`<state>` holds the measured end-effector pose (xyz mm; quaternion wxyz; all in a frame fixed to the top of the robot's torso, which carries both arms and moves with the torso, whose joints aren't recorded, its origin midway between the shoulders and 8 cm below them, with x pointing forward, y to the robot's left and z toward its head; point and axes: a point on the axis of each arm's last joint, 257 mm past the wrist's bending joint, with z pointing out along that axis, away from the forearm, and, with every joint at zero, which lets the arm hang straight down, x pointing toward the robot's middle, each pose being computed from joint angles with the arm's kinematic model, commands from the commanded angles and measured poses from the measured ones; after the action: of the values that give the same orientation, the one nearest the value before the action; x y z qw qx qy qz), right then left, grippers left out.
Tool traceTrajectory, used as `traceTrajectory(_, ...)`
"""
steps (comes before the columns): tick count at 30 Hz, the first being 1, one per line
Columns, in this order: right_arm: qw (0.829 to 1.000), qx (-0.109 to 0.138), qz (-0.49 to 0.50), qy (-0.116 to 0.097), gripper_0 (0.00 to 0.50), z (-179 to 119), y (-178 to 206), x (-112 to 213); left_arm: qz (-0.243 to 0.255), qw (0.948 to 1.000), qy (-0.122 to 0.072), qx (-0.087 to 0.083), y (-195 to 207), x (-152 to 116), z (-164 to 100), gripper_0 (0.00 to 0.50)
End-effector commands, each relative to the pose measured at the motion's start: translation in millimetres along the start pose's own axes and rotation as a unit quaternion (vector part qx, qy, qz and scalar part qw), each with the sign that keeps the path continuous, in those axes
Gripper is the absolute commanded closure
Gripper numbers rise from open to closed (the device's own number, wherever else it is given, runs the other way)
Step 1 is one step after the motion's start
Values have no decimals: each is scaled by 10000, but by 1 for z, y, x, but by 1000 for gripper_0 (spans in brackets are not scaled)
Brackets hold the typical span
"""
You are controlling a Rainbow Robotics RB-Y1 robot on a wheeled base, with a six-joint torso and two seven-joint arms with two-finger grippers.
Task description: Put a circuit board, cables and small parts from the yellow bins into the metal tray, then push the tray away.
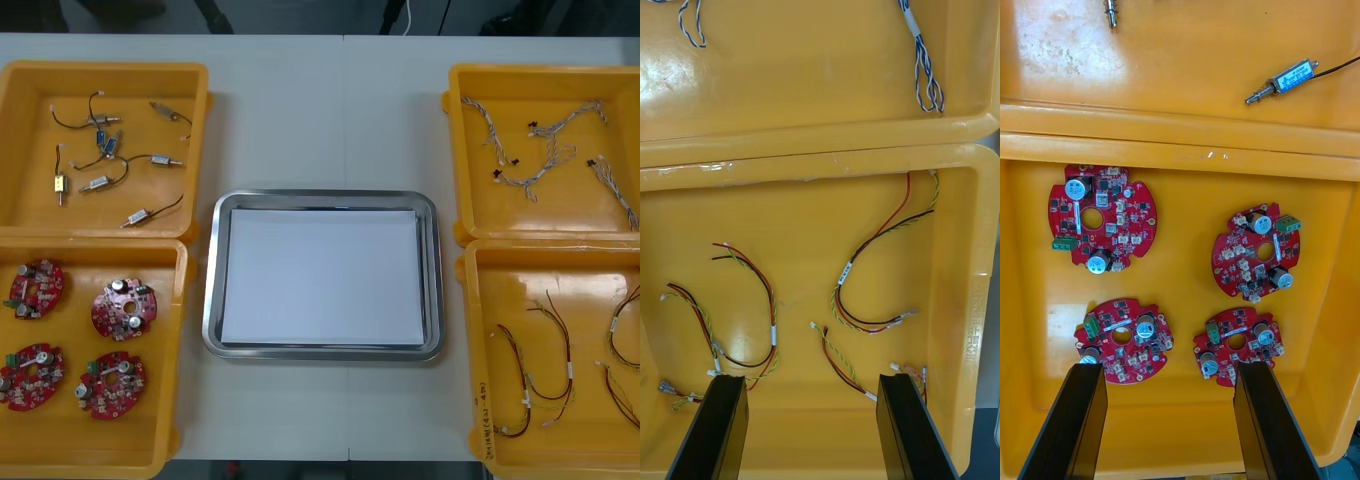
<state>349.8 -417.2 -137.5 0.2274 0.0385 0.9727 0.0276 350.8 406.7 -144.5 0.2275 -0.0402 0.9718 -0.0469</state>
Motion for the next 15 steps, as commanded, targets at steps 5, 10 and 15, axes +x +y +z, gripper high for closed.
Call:
traceTrajectory(5, 10000, 7, -18, -14, 0, -1, 0, 0, 80, 9998, -17, -191, 9, -4, -8, 0)
traceTrajectory(10, 10000, 7, -18, -14, 0, -1, 0, 0, 80, 9998, -17, -191, 9, -4, -8, 0)
traceTrajectory(15, 10000, 7, -18, -14, 0, -1, 0, 0, 80, 9998, -17, -191, 9, -4, -8, 0)
